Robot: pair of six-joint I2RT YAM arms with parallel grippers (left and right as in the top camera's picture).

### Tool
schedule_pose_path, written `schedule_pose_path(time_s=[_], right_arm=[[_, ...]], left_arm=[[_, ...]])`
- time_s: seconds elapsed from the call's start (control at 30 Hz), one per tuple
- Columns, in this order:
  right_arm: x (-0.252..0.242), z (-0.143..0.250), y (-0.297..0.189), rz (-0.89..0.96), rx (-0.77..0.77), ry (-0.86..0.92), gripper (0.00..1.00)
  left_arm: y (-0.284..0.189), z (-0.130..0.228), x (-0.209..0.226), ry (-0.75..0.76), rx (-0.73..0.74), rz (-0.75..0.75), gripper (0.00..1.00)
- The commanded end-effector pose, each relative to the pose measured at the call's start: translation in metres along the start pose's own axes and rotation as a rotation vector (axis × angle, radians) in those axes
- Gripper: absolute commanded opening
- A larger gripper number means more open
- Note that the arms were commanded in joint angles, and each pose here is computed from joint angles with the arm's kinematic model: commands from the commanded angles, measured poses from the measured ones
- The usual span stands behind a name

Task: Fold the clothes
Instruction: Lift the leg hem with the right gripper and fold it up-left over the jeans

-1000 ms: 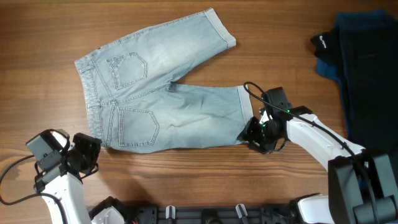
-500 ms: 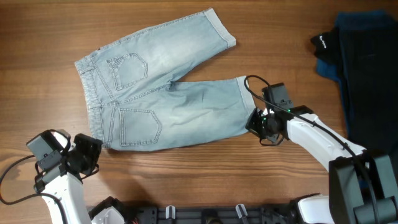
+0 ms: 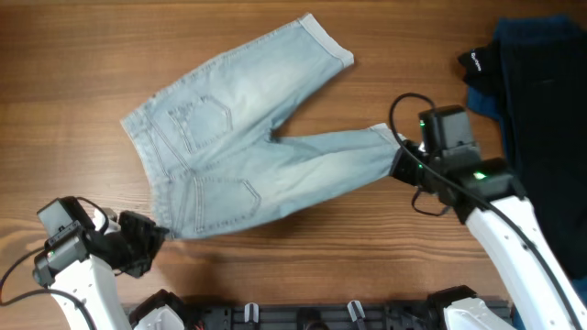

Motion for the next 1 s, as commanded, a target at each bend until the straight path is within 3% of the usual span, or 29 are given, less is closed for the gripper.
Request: schedule_pose_path(time_s=[0.0,0.13,0.23,0.4,0.53,0.7,0.97], right_arm=[[-0.004,-0.033,-0.049,0.040,-0.161,0.032,0.04],[0.004,-0.068,-0.103,0.005,-0.261,0.026,0.04],[0.020,-0.100,-0.122,-0.046,-0.324,0.033,0.04],[0.049,-0.126,-0.069,-0.115,-0.227,0.013,0.04],[0.060,-0.141,-0.016,-0.114,-0.169,0.011,0.04],[0.066,-0.154,0.008,-0.122,-0.184,0.018,0.04],[0.064,-0.173,0.027,-0.107,-0.242,0.065,0.04]], left_arm=[[-0.016,0.025,0.005,0.035,0.054,-0.023,0.04],[-0.027,0.058,0.032,0.040,0.140,-0.135,0.04],[-0.029,0.062,0.038,0.061,0.129,-0.162,0.04],[-0.026,0.050,0.024,0.088,0.087,-0.083,0.04],[-0.022,0.021,0.002,0.077,-0.029,0.006,0.04],[-0.029,-0.006,-0.029,0.139,-0.079,0.080,0.04],[-0.036,-0.049,-0.136,0.547,-0.166,0.073,0.04]])
Point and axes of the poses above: each gripper's point midway between its finger pads, its own y axis out along the fingers, its own x axis along the line the jaws close on, z = x × y, the point moved 4 cm from there along -y, back along the fingers, and after that the axes turned 4 degrees about -y, right-handed, at the moved point
